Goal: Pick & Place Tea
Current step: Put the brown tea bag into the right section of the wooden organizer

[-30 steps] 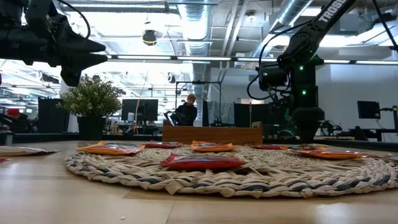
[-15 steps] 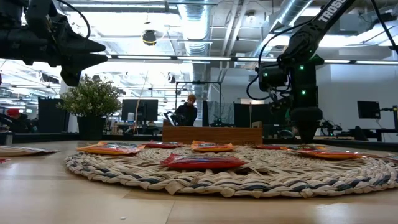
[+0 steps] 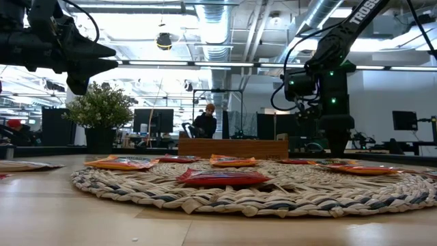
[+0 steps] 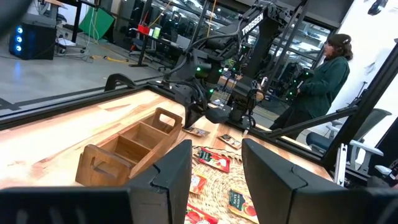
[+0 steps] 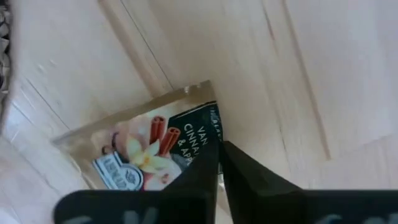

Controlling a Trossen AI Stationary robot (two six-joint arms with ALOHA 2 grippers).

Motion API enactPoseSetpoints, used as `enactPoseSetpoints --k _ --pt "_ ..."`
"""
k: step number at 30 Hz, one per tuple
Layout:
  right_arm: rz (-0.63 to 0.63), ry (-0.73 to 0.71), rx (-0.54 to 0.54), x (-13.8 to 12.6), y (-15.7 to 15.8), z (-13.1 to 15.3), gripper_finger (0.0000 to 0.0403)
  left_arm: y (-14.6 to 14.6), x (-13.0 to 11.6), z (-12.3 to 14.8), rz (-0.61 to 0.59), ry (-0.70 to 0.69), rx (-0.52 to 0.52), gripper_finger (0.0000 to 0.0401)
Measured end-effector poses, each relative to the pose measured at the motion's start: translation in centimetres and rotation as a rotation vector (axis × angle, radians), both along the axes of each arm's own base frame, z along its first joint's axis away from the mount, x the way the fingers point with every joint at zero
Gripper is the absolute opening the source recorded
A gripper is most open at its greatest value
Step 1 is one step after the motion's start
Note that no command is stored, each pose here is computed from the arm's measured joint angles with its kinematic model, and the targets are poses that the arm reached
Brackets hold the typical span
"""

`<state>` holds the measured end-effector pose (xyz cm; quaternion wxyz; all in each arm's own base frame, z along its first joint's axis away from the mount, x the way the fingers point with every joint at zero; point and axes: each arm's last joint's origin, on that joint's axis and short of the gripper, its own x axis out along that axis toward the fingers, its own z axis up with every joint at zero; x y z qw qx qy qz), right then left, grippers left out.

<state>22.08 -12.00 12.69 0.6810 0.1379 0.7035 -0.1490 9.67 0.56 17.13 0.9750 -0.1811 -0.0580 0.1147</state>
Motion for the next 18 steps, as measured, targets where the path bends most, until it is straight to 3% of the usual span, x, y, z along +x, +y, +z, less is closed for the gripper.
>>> enactPoseSetpoints --k 18 --pt "-0.047 -0.045 0.043 1.0 -0.7 1.8 0.0 0.0 0.0 0.0 0.0 0.0 0.0 0.0133"
